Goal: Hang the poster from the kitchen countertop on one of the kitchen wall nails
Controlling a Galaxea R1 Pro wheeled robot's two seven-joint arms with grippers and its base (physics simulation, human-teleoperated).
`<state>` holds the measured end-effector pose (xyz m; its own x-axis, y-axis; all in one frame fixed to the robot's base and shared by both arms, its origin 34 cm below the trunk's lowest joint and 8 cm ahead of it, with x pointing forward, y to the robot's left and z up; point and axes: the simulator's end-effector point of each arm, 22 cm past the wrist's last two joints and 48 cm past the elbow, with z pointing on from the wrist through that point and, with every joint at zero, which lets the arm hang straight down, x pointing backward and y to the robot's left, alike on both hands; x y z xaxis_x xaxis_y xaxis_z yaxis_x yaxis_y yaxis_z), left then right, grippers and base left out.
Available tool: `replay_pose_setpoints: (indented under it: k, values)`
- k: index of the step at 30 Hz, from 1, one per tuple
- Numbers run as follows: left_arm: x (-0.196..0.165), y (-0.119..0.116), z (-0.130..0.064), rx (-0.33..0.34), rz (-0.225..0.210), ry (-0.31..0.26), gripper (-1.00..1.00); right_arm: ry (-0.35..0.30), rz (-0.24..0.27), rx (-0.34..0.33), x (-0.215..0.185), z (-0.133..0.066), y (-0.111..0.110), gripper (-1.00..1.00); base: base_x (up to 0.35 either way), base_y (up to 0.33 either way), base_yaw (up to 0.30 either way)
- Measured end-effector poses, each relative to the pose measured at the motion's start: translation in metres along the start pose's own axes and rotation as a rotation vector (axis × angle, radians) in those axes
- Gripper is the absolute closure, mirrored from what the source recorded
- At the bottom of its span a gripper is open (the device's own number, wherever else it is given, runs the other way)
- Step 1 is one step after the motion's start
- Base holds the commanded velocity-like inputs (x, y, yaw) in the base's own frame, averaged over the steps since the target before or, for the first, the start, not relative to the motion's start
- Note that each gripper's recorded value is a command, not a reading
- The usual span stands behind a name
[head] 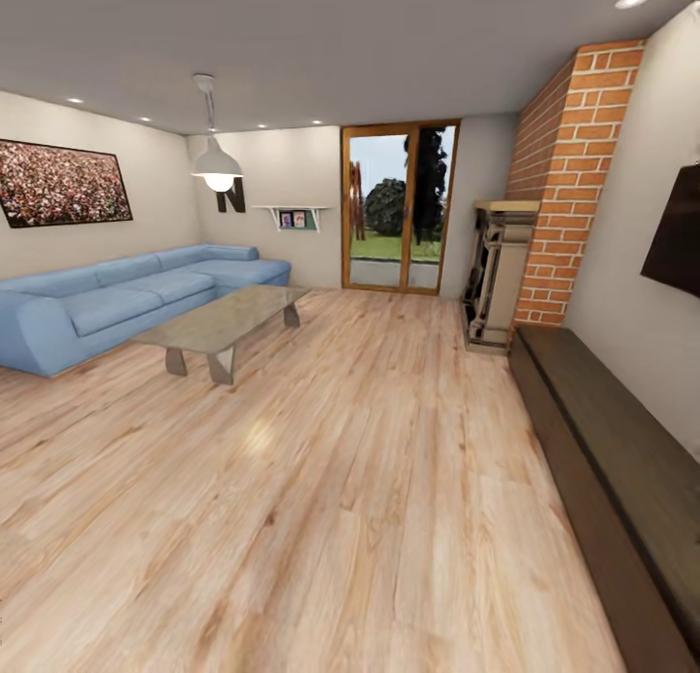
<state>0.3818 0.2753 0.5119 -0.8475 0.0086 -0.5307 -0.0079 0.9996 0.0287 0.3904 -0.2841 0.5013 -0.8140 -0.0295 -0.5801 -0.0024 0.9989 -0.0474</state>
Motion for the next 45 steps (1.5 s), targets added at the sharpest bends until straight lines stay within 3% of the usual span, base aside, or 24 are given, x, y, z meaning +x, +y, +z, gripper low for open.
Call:
replay_pose_setpoints:
  k: [7,23,37,45]
  values:
    - [0.0,0.0,0.0,0.0,0.0,0.0,-1.0,0.0,0.0,0.001,0.0,0.0,0.0,-1.0,-0.329,0.0,-0.083]
    - [0.0,0.0,0.0,0.0,0.0,0.0,-1.0,-0.002,-0.001,0.006,-0.001,0.0,-0.005,-1.0,-0.321,0.0,-0.266]
    - [0.019,-0.001,-0.001,0.001,0.001,0.039,-1.0,-0.003,-0.001,0.007,-0.001,0.0,-0.005,-1.0,-0.046,0.0,-0.29]
    - [0.02,-0.001,-0.001,0.001,0.0,0.041,-1.0,-0.003,-0.001,0.008,-0.001,0.0,-0.006,-1.0,-0.048,0.0,-0.092]
